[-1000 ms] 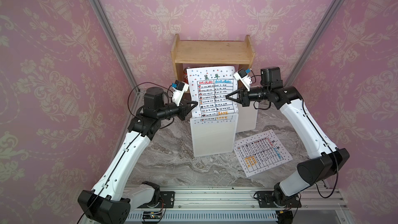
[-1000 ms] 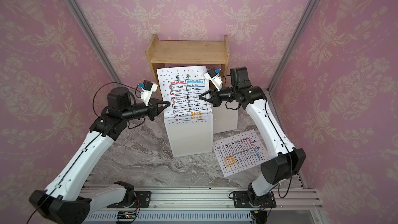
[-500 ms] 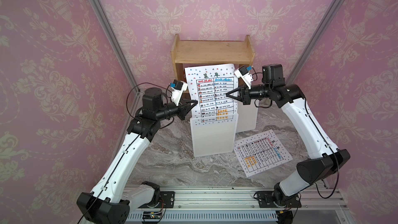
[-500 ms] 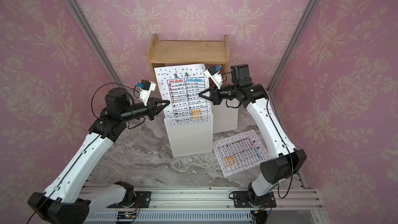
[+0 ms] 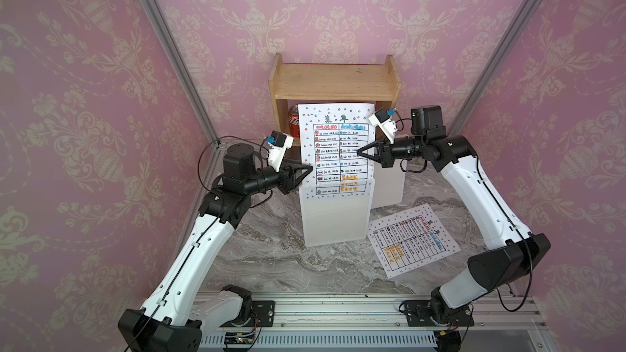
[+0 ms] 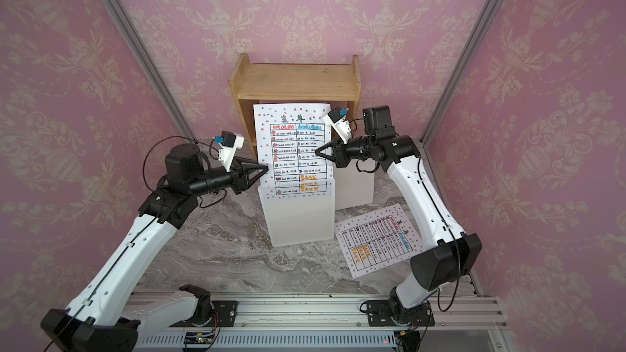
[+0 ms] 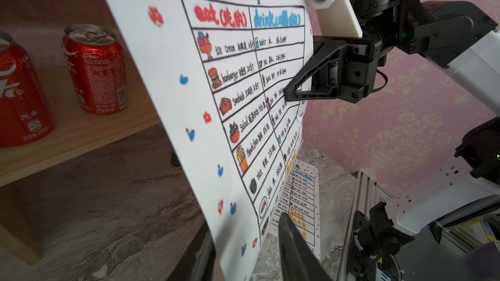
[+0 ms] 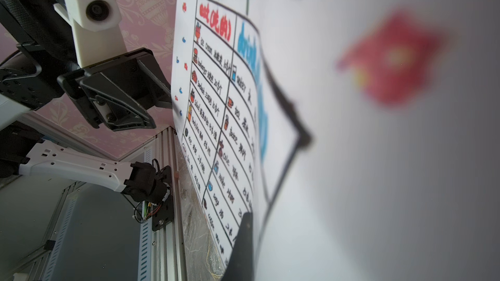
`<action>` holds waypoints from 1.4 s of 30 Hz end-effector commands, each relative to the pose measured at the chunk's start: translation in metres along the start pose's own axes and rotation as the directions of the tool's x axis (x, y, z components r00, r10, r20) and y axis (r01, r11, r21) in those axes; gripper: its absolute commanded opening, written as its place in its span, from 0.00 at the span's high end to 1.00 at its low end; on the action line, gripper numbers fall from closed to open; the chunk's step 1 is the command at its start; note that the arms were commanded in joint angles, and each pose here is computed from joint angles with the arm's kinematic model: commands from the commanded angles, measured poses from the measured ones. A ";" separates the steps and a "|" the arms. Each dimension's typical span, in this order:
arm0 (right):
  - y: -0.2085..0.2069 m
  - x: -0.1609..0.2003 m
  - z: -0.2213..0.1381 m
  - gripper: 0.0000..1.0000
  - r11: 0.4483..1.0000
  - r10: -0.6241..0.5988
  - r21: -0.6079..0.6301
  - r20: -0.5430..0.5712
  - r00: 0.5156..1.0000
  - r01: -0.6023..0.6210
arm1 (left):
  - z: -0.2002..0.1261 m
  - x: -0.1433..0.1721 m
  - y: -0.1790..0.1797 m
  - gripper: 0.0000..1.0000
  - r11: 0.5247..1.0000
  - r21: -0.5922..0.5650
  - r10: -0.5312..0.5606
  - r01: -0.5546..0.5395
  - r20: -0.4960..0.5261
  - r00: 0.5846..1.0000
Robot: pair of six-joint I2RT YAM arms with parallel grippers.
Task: Insert the menus into the narrow rack
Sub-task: Insert the menu into the narrow rack.
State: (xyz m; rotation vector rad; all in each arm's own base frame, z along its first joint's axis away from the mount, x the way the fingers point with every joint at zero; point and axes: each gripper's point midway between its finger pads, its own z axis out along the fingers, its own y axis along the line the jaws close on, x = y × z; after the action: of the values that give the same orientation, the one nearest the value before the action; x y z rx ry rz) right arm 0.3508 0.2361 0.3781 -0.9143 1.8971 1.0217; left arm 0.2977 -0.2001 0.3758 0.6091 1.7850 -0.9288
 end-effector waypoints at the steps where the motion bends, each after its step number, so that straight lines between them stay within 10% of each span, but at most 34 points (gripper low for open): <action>1: 0.014 -0.014 -0.015 0.97 0.998 -0.061 0.018 0.047 0.997 0.061 | -0.001 -0.015 0.001 0.52 0.999 -0.016 0.034 -0.033 0.020 0.999; 11: 0.014 -0.027 -0.016 0.86 0.997 -0.083 0.011 0.050 0.995 0.083 | 0.013 -0.051 0.008 0.50 0.992 -0.023 0.121 -0.120 0.030 0.992; 21: 0.012 -0.031 -0.018 0.73 0.995 -0.101 0.027 0.051 0.994 0.099 | 0.012 -0.040 0.008 0.91 0.995 -0.013 0.102 -0.102 0.019 0.995; 42: 0.016 -0.026 -0.019 0.97 0.996 -0.086 0.016 0.055 0.995 0.085 | 0.002 -0.012 0.004 0.98 0.999 -0.012 0.042 -0.042 0.024 0.999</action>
State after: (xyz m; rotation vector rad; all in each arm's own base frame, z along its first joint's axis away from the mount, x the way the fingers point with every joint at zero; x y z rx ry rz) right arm 0.3474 0.2354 0.4067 -0.9517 1.8142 0.9788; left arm 0.3102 -0.2026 0.3863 0.6503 1.7444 -0.8810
